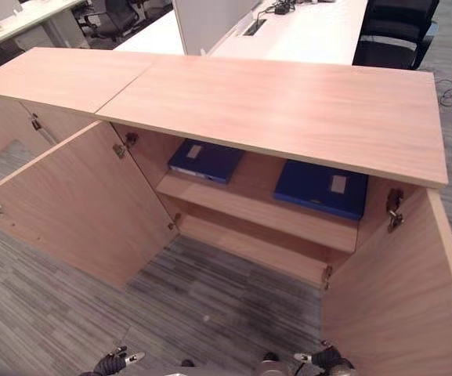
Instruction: Put the empty folder in the office cabinet
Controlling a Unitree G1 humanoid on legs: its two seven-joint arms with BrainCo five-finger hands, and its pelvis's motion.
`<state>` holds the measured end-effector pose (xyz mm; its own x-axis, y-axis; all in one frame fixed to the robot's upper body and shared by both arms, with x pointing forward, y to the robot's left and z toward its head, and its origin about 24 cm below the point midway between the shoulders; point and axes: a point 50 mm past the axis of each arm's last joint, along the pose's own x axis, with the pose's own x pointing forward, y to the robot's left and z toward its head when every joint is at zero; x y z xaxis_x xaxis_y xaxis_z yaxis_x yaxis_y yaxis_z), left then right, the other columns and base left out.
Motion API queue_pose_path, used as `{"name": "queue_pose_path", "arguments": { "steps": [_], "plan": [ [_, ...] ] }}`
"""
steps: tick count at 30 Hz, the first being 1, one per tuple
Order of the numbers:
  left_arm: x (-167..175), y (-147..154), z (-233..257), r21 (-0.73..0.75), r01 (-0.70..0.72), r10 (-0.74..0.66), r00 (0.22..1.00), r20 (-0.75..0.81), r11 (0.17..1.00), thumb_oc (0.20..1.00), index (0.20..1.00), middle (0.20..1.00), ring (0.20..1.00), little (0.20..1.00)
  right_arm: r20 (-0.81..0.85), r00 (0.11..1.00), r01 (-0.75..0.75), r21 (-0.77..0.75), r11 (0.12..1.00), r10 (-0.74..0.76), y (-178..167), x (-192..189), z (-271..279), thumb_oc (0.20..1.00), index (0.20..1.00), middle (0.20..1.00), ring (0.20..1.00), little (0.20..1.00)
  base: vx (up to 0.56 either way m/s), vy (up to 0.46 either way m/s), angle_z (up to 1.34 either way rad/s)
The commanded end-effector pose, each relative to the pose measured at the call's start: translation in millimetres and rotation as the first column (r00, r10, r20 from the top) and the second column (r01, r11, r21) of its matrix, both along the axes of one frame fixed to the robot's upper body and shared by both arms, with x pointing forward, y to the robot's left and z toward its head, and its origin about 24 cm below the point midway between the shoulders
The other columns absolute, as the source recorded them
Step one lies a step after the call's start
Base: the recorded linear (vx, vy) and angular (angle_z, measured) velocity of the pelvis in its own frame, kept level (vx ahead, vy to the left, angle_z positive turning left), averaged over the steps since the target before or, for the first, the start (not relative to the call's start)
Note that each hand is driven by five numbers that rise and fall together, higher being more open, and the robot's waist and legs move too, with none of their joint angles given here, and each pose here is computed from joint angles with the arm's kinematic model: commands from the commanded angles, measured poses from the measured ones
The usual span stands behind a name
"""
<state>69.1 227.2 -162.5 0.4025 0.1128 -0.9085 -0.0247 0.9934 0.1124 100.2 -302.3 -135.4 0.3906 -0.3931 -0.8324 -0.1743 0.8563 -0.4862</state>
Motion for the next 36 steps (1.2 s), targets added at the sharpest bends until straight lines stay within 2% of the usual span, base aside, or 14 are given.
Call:
{"name": "queue_pose_path", "arguments": {
  "steps": [1,5,10,14,18,21,23,26,29,36],
  "plan": [
    [33.6,26.9,12.9,0.081,0.053,-0.058,0.997,0.058,0.995,1.000,1.000,1.000,1.000,1.000,0.027,1.000,0.010,0.049,0.999,-0.011,18.3,4.7,-6.1,1.000,1.000,1.000,1.000,1.000,0.04,-0.014,0.06],
    [46.2,40.0,20.7,0.097,0.000,-0.010,0.994,0.106,0.995,1.000,1.000,1.000,1.000,1.000,0.060,0.998,0.022,0.125,0.992,-0.030,35.5,6.1,-10.4,1.000,1.000,1.000,1.000,1.000,-0.01,-0.043,0.40],
    [48.9,52.4,24.3,0.117,-0.036,0.024,0.995,0.096,0.992,1.000,1.000,1.000,1.000,1.000,0.039,0.988,-0.151,0.119,0.981,0.147,48.4,12.3,-11.5,1.000,1.000,1.000,1.000,1.000,-0.04,-0.095,0.71],
    [43.5,40.5,17.8,0.105,-0.035,0.028,0.997,0.070,0.994,1.000,1.000,1.000,1.000,1.000,0.094,0.992,-0.095,0.108,0.990,0.085,44.8,28.8,-6.1,1.000,1.000,1.000,1.000,1.000,-0.08,-0.093,0.87],
    [21.8,34.4,9.7,0.088,-0.031,0.031,1.000,0.001,0.996,1.000,1.000,1.000,1.000,1.000,0.049,0.996,-0.080,0.101,0.992,0.076,40.6,15.3,-9.9,1.000,1.000,1.000,1.000,1.000,0.05,-0.022,0.18],
    [29.4,31.6,11.2,0.088,-0.008,0.005,1.000,0.026,0.996,1.000,1.000,1.000,1.000,1.000,0.035,0.997,-0.072,0.096,0.993,0.068,38.4,11.2,-10.8,1.000,1.000,1.000,1.000,1.000,-0.01,-0.011,0.10],
    [50.6,35.2,19.6,0.083,-0.019,0.010,0.994,0.109,0.996,1.000,1.000,1.000,1.000,1.000,0.042,0.998,-0.045,0.079,0.996,0.042,30.9,10.1,-8.5,1.000,1.000,1.000,1.000,1.000,-0.07,-0.020,0.06],
    [61.6,30.8,22.3,0.074,-0.003,-0.008,0.990,0.143,0.997,1.000,1.000,1.000,1.000,1.000,0.046,0.999,-0.010,0.069,0.998,0.007,24.5,9.6,-6.6,1.000,1.000,1.000,1.000,1.000,0.02,0.037,0.44],
    [61.5,23.4,20.2,0.066,0.024,-0.033,0.990,0.136,0.998,1.000,1.000,1.000,1.000,1.000,0.078,0.997,0.003,0.057,0.998,-0.008,21.8,18.9,-3.0,1.000,1.000,1.000,1.000,1.000,0.24,0.122,0.37],
    [56.9,29.4,20.0,0.075,0.002,-0.011,0.992,0.122,0.997,1.000,1.000,1.000,1.000,1.000,0.103,0.995,-0.017,0.063,0.998,0.011,28.1,35.9,-0.4,1.000,1.000,1.000,1.000,1.000,0.27,0.105,-0.09]
  ]
}}
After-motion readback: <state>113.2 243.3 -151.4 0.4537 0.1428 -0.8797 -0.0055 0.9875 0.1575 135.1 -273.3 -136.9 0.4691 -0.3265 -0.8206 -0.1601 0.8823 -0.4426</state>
